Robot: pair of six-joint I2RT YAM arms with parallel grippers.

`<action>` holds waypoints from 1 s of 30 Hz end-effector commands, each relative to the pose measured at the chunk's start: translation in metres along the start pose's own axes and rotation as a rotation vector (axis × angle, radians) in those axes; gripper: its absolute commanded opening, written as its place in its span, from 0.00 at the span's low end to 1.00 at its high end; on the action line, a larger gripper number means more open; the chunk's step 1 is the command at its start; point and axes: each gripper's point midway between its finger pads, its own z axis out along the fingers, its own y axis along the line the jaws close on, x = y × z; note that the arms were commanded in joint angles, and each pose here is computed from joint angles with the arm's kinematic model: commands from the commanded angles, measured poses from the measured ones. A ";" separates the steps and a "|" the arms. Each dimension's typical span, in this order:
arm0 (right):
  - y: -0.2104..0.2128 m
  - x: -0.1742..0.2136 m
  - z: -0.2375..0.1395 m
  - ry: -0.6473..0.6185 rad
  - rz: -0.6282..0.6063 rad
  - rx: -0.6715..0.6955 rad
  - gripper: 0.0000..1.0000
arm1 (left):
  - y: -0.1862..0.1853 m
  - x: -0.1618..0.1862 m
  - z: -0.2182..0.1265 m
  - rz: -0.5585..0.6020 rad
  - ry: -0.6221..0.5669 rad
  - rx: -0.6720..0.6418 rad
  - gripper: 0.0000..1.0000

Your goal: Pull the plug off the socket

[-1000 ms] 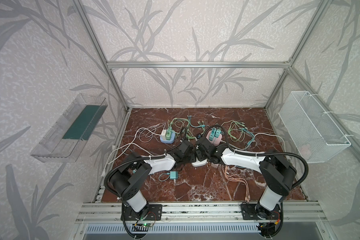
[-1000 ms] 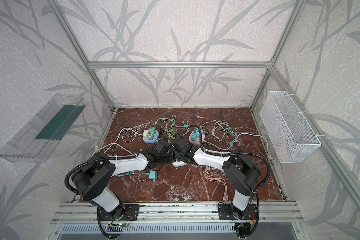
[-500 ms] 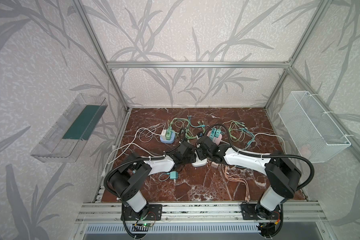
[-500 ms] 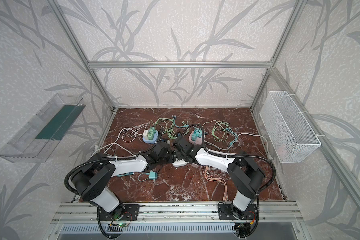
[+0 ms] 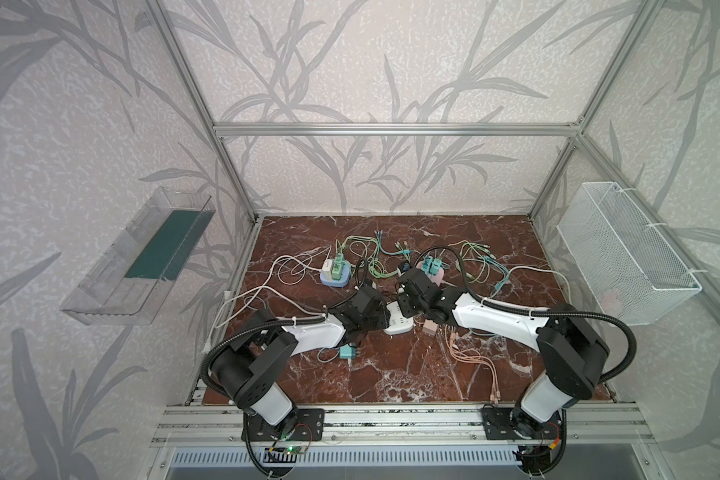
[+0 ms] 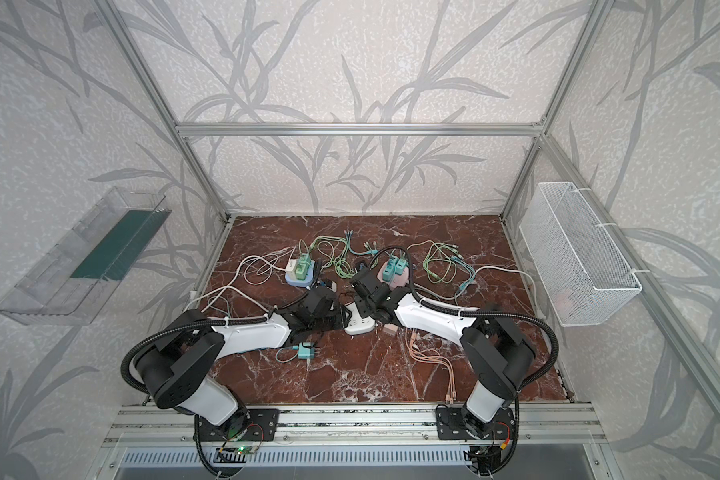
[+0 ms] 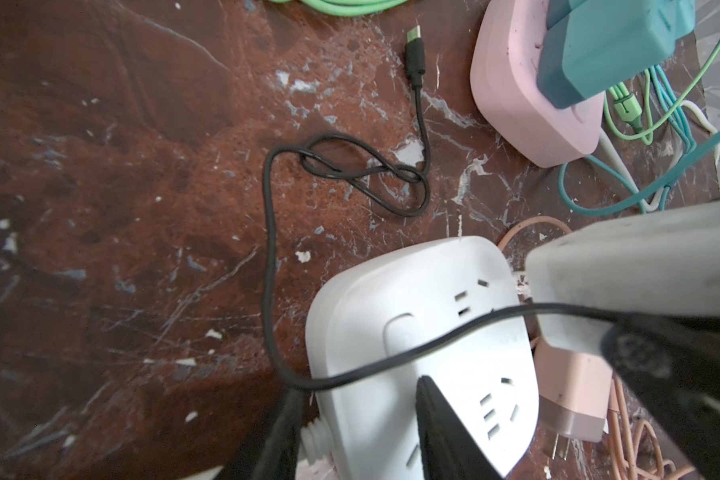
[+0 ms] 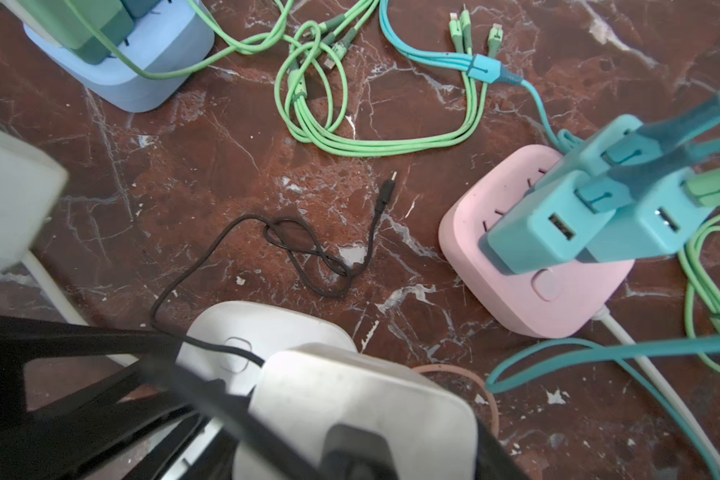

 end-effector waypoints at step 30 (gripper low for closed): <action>-0.024 0.046 0.015 0.358 -0.046 -0.031 0.56 | 0.030 0.033 -0.015 0.032 0.078 -0.068 0.46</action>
